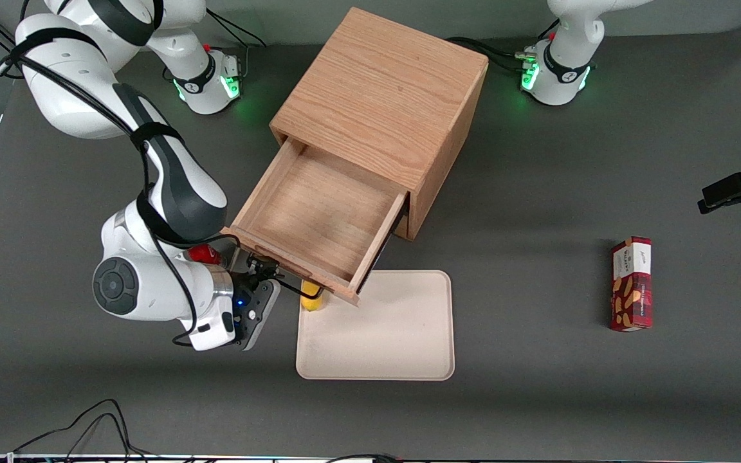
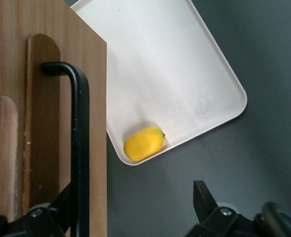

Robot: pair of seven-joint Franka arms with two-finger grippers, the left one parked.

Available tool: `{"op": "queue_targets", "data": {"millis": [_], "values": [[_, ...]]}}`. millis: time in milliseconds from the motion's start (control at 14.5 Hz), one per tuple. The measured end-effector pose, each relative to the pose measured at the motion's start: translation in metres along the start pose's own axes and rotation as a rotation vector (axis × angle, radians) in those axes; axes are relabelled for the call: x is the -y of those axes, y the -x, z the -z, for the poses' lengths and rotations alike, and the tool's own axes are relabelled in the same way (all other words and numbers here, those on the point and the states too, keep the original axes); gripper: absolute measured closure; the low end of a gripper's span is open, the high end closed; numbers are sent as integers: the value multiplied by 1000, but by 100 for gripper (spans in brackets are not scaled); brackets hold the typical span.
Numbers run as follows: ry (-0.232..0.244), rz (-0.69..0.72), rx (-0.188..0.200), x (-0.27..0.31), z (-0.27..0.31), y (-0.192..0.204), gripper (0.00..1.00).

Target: Open upper drawer

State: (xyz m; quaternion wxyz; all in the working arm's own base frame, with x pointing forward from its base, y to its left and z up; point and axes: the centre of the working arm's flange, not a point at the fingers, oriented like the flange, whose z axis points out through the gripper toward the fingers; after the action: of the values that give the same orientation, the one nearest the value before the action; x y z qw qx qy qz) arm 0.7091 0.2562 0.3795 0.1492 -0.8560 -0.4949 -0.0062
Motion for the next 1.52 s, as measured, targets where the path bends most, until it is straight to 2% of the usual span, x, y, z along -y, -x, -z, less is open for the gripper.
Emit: {"op": "queue_targets", "data": {"millis": [1106, 1520], "values": [[30, 17, 3, -1, 5, -4, 0], [13, 20, 39, 9, 46, 0, 0]]}}
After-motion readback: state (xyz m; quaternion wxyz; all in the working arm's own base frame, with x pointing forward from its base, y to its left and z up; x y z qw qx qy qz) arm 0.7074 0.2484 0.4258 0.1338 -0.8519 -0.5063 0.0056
